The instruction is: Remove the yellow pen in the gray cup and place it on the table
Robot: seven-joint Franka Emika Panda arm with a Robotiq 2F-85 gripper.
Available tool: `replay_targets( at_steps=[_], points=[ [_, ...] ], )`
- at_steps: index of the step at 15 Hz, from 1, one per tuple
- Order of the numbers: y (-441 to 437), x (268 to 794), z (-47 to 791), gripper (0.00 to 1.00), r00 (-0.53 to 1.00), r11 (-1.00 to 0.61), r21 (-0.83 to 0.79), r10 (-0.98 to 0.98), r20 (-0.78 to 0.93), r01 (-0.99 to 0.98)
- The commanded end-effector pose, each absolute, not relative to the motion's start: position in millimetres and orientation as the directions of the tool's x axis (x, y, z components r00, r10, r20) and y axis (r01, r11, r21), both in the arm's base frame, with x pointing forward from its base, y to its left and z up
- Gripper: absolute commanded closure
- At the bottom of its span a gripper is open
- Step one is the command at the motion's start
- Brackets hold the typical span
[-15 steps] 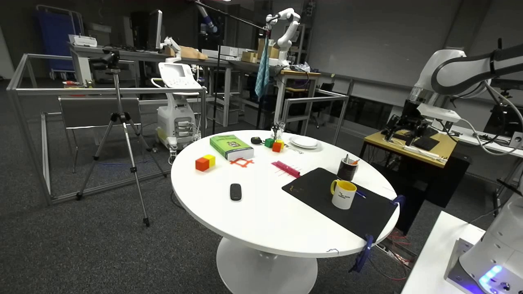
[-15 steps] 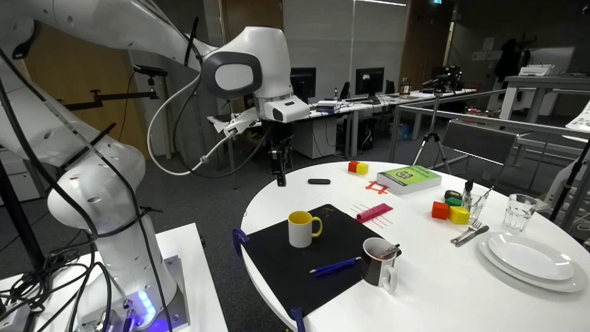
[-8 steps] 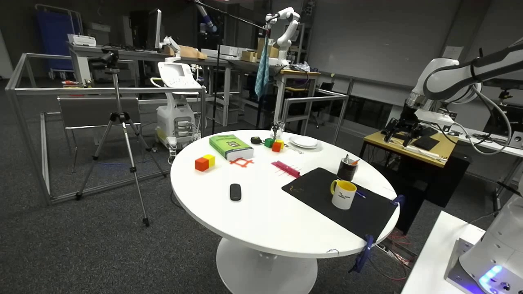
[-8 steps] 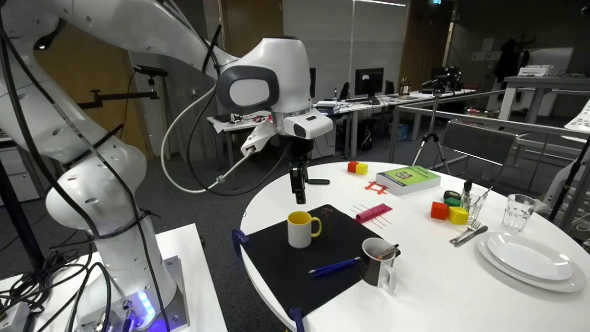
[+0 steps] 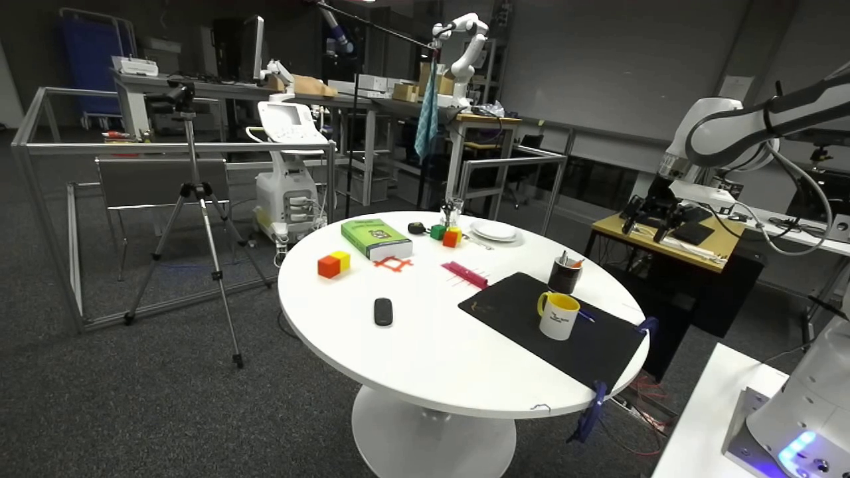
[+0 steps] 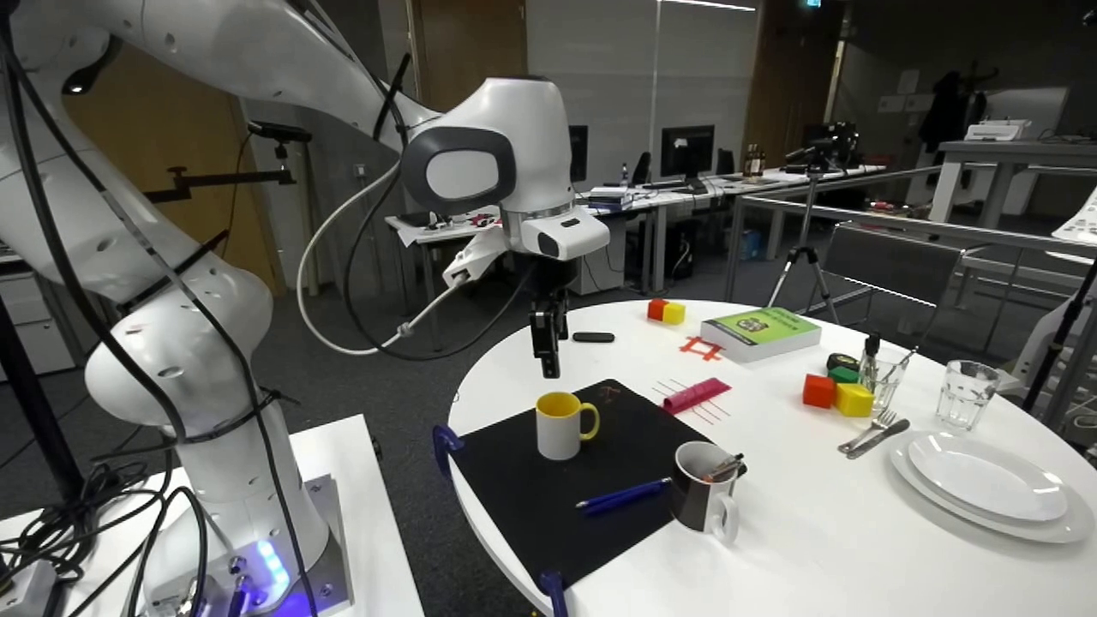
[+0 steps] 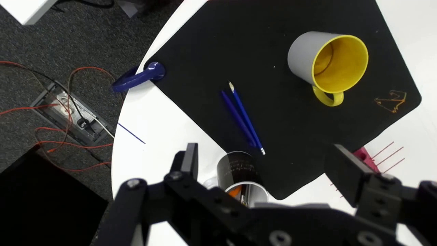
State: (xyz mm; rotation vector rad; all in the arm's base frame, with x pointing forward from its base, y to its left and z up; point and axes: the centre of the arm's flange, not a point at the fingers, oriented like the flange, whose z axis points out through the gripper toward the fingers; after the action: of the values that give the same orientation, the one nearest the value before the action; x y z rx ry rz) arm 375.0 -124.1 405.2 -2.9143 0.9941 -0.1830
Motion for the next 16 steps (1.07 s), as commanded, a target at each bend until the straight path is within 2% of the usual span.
replay_targets(
  at_steps=[1, 6, 10, 16],
  points=[
    [-127, 391, 400, 0.00, 0.667, -0.675, -0.098, -0.737, 0.110, -0.731],
    [-172, 417, 391, 0.00, 0.505, -0.519, -0.138, -0.854, 0.124, -0.843],
    [-219, 438, 392, 0.00, 0.460, -0.469, -0.158, -0.883, 0.093, -0.869],
    [-258, 470, 385, 0.00, 0.379, -0.360, -0.187, -0.922, -0.077, -0.914]
  ],
)
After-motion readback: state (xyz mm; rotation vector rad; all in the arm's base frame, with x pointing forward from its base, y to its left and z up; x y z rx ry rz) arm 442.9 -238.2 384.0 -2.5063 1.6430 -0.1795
